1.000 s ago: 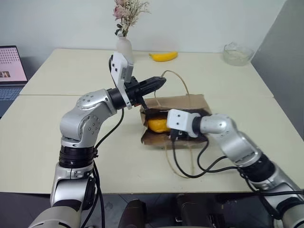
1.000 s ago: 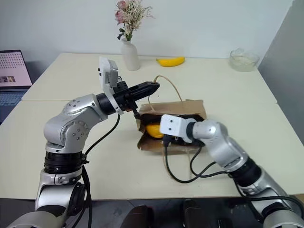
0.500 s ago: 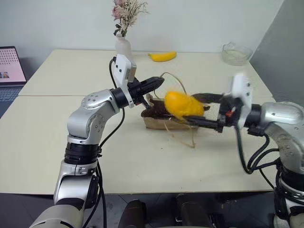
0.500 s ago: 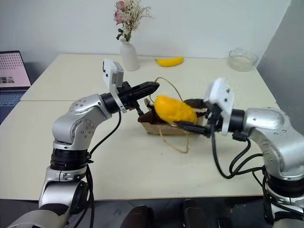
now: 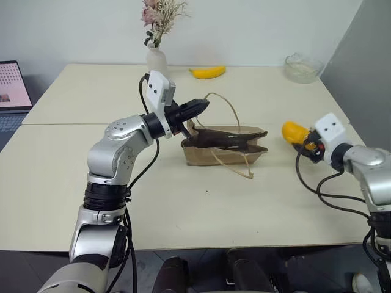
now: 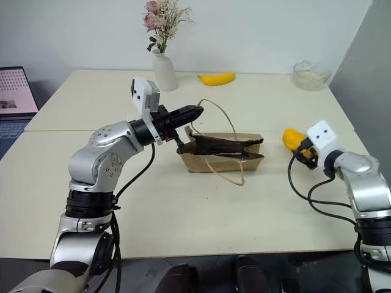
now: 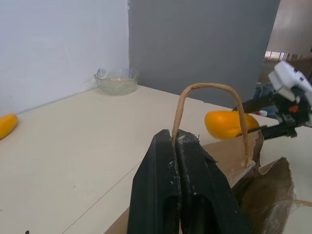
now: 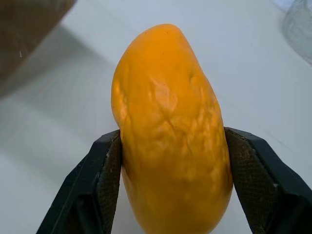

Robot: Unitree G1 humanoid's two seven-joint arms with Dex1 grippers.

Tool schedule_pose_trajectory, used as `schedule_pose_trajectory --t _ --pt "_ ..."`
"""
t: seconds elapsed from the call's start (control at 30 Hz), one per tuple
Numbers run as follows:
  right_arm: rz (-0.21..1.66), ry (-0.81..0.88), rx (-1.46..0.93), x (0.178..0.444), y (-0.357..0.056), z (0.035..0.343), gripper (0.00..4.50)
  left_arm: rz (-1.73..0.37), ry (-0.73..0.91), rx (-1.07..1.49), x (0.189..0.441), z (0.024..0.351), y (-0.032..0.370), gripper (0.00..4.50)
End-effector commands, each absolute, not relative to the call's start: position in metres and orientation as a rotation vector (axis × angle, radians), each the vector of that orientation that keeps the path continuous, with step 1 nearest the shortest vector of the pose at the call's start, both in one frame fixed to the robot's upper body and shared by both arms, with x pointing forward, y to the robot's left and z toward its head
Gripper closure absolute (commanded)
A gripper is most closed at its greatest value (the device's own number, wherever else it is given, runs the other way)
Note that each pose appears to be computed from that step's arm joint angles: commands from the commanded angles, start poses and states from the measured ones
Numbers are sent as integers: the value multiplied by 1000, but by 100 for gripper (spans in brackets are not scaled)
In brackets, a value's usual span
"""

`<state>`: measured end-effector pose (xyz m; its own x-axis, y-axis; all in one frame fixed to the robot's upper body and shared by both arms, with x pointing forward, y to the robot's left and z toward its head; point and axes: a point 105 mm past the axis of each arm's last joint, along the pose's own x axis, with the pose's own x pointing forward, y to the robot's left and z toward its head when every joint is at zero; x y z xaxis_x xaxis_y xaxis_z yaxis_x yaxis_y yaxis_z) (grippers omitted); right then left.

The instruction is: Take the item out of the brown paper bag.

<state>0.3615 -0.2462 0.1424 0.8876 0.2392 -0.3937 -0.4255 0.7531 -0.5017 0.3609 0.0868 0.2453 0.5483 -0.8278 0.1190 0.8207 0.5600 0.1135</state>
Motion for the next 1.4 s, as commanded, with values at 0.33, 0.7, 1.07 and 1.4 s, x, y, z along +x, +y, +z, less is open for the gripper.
schedule_pose_trajectory --t 0.33,0.7,1.07,1.4 --pt "467 294 -655 338 -249 161 4 -979 -216 73 356 256 87 450" --pt "760 25 -300 271 -172 214 0 -1005 -248 138 364 271 95 330" --pt "768 -63 -222 281 -151 221 0 -841 -244 207 355 274 140 11" --pt "629 -109 -200 292 -169 180 0 -430 -169 232 321 200 174 11"
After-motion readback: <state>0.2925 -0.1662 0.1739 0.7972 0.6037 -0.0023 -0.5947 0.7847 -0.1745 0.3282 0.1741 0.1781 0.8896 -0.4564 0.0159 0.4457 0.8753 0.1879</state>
